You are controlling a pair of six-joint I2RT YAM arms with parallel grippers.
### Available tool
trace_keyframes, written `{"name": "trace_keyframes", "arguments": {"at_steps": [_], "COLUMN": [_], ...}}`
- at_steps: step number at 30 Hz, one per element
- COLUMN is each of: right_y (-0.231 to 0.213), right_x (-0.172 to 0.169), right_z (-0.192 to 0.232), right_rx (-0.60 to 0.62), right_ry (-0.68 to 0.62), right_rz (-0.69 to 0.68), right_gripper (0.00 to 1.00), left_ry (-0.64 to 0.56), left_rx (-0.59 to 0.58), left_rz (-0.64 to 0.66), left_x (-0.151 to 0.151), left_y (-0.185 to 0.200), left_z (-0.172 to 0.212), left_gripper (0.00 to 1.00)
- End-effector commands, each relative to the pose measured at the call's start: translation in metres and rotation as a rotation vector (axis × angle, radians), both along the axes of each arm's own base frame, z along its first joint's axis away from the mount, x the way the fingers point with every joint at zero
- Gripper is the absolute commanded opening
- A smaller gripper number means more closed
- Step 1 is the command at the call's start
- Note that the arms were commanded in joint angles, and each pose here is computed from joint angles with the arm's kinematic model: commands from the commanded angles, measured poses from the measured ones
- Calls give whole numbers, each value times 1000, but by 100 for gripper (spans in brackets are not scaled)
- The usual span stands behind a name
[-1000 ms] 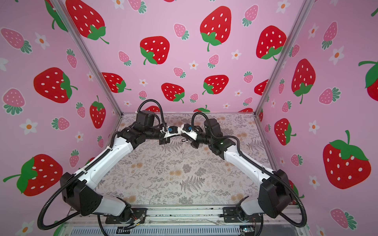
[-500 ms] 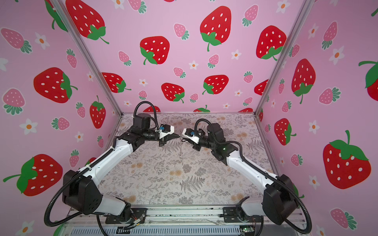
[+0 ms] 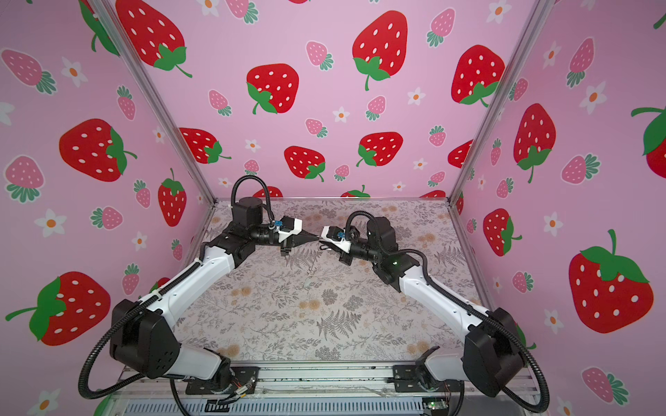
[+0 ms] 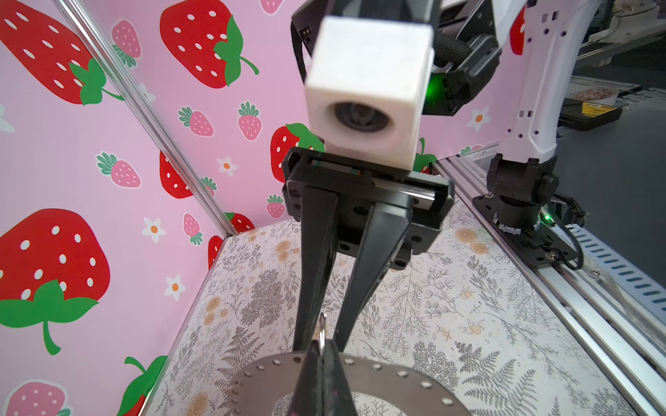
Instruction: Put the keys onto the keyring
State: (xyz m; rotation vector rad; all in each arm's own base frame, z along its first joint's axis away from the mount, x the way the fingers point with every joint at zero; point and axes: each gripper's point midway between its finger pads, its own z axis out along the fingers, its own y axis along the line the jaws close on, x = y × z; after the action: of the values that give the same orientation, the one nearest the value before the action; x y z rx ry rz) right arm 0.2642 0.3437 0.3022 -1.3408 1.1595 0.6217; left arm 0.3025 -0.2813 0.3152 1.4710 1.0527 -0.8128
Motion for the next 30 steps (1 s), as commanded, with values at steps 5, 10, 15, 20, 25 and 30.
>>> {"name": "trace_keyframes", "arguments": {"at_steps": [5,10,15,20,25,30], "right_y": [-1,-1,-2,1,2,3], "right_x": [-14,-18,-18,-20,-18,-19], "right_z": [25,26,25,22,15,14], "right_rx": [54,57,54,49,32,30], "right_ry": [-63,-69,-83,-68,-53,-48], "right_rz": [59,78,75,96,99,108], "right_gripper": [14,13,14,13,11,8], "left_ry": [-23,-31,-39,-42,-50,-55], "left_rx": [-10,1,10,6,-5,-17], "left_rz": [-51,-41,-42,-51,-65,-78], "left_x": [-7,-6,-6,-8,-13,-16], "left_y": [-3,-3,-2,-3,-3,-4], "left_z": [4,2,2,3,7,11], "left_gripper": [0,0,0,0,0,0]}}
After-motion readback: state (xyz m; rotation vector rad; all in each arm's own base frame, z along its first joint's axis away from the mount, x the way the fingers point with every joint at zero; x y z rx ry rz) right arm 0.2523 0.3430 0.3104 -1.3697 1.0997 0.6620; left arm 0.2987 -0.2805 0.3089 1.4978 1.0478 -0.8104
